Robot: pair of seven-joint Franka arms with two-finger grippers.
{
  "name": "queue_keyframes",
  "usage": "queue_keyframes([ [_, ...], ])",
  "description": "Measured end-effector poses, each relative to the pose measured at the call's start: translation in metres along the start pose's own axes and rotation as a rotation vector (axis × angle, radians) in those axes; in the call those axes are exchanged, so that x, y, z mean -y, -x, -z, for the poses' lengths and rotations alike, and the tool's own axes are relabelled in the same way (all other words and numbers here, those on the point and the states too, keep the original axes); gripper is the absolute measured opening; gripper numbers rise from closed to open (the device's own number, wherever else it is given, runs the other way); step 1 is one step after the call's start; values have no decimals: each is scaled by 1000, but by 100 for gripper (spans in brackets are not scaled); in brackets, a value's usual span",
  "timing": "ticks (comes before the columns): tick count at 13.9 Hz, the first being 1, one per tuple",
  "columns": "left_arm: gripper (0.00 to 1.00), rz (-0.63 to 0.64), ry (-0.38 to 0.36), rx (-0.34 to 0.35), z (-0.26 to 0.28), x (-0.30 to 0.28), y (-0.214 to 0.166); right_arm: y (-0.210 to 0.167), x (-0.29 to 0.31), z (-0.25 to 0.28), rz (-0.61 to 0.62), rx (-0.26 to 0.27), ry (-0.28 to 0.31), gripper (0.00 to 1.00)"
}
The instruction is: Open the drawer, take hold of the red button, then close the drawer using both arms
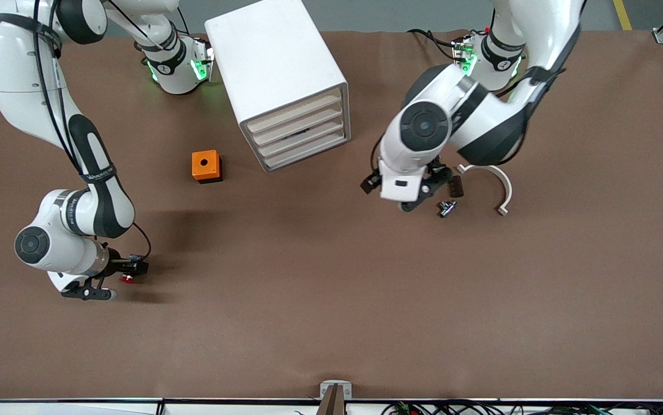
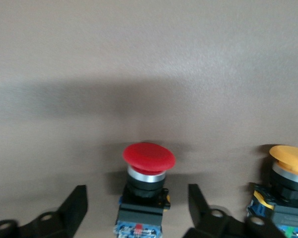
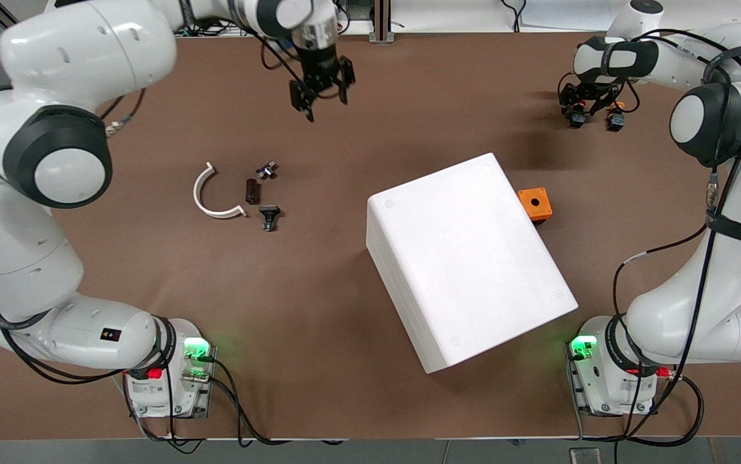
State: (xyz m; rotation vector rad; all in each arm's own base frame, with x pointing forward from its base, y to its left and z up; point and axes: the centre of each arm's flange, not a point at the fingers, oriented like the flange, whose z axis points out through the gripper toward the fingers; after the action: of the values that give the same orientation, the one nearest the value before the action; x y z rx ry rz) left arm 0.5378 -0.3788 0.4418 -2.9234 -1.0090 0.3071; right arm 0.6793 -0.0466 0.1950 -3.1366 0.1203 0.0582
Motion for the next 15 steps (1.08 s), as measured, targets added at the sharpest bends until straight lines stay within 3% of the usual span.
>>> queue_keyframes([
  [4, 100, -57, 79, -72, 70, 66, -102, 0, 0, 86, -2, 25, -5, 100],
  [8, 100, -157, 94, -124, 115, 152, -190, 25, -9, 197, -38, 28, -11, 100],
  [10, 100, -226, 82, -145, 133, 184, -209, 47, -7, 242, -73, 60, -13, 100],
  [15, 100, -429, 23, -224, 174, 230, -209, 83, -20, 322, 22, 48, -15, 100],
])
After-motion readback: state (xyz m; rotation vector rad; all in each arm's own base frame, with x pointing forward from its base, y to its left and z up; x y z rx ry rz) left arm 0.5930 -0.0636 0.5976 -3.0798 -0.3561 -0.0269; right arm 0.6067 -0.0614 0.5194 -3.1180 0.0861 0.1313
